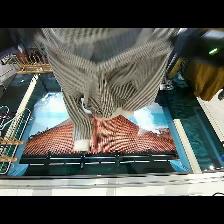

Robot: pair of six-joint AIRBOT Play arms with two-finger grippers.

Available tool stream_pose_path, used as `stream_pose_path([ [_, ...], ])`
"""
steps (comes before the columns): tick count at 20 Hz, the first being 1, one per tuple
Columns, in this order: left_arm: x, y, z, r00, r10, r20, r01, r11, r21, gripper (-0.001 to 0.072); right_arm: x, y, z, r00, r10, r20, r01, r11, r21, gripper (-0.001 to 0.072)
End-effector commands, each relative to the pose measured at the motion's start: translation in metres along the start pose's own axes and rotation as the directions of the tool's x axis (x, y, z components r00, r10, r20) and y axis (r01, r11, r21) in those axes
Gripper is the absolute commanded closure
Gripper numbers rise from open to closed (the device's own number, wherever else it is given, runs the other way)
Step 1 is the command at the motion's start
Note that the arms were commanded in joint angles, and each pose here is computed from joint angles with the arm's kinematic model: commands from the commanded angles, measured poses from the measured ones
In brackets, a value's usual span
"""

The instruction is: Fold the clothes and pants, and hang the long-sleeved shirts on hangers.

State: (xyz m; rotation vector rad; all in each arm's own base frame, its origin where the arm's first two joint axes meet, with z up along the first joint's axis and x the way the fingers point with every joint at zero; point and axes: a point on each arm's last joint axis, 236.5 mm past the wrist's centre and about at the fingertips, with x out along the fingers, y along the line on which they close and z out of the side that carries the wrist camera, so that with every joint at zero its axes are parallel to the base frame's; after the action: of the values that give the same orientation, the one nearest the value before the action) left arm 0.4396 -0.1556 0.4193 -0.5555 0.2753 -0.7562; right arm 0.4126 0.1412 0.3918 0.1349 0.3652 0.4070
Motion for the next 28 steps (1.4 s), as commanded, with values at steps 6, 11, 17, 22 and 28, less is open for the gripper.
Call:
stream_pose_path([
  [6,0.035,0.12,-0.263,0.877,0.052,-0.477,-0.196,0.946,-0.257,0.0687,0.172,0.006,-0.203,0.839,0.254,-0.481,-0.085,0.935,0.345,0.0664],
  [11,0.039,0.175,-0.3,0.875,0.165,-0.455,-0.336,0.883,-0.328,0.0687,0.219,-0.013,-0.274,0.763,0.311,-0.567,-0.027,0.891,0.452,0.0148],
  [17,0.042,0.184,-0.306,0.87,0.172,-0.462,-0.351,0.874,-0.336,0.0687,0.158,0.047,-0.376,0.533,0.512,-0.673,-0.048,0.813,0.58,0.0221],
  [22,0.039,0.175,-0.313,0.86,0.135,-0.493,-0.334,0.879,-0.341,0.0687,0.247,0.035,-0.377,0.79,0.368,-0.49,0.026,0.779,0.626,0.0223],
  [28,0.039,0.177,-0.31,0.864,0.142,-0.483,-0.331,0.882,-0.334,0.0687,0.3,0.015,-0.34,0.878,0.287,-0.383,0.02,0.778,0.628,0.0663],
])
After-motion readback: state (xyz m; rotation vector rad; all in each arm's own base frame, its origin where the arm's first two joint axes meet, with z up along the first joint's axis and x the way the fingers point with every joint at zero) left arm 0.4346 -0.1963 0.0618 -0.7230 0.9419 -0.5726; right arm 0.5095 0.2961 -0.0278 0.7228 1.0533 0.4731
